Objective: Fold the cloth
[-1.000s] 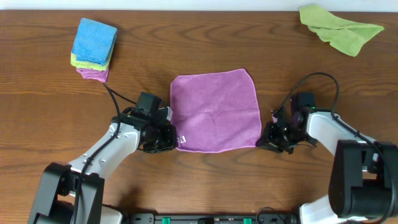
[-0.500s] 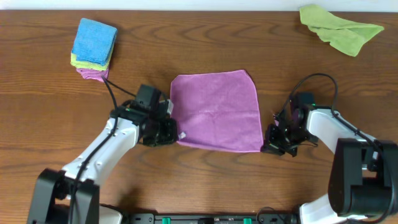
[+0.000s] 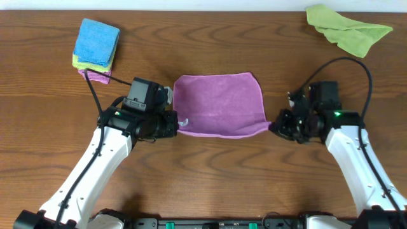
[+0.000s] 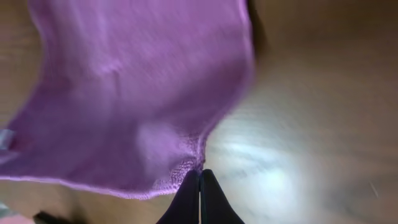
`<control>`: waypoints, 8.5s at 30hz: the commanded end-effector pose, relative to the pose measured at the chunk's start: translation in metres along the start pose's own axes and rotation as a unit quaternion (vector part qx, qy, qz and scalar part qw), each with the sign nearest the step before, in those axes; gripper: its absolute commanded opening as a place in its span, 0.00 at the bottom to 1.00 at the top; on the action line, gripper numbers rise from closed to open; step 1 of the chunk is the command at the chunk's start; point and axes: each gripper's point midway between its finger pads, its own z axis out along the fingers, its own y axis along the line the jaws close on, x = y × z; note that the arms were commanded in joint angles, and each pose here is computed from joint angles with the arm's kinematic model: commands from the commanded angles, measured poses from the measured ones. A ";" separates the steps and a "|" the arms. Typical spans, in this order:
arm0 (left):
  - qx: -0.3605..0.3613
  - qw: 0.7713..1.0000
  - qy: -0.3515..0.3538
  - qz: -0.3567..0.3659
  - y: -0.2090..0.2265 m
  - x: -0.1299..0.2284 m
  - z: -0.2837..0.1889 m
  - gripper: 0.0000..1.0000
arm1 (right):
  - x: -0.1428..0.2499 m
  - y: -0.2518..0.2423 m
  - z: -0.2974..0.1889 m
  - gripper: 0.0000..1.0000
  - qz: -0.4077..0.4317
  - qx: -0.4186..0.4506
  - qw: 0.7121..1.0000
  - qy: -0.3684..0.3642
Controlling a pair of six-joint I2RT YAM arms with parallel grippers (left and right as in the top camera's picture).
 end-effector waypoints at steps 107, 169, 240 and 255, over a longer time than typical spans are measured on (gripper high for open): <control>-0.178 0.975 0.135 0.016 0.083 -0.062 0.142 0.05 | -0.093 0.034 0.067 0.20 -0.092 0.191 0.977 0.018; -0.114 0.985 -0.098 0.083 -0.024 -0.127 -0.068 0.06 | -0.137 -0.030 -0.015 0.02 -0.040 0.297 0.952 0.058; 0.150 0.987 0.056 0.031 -0.065 -0.041 0.150 0.95 | -0.104 -0.050 0.089 0.02 -0.023 0.218 0.967 0.133; 0.187 0.978 0.086 -0.025 -0.066 -0.032 0.187 0.95 | -0.079 0.004 0.128 0.02 -0.070 0.139 0.977 0.147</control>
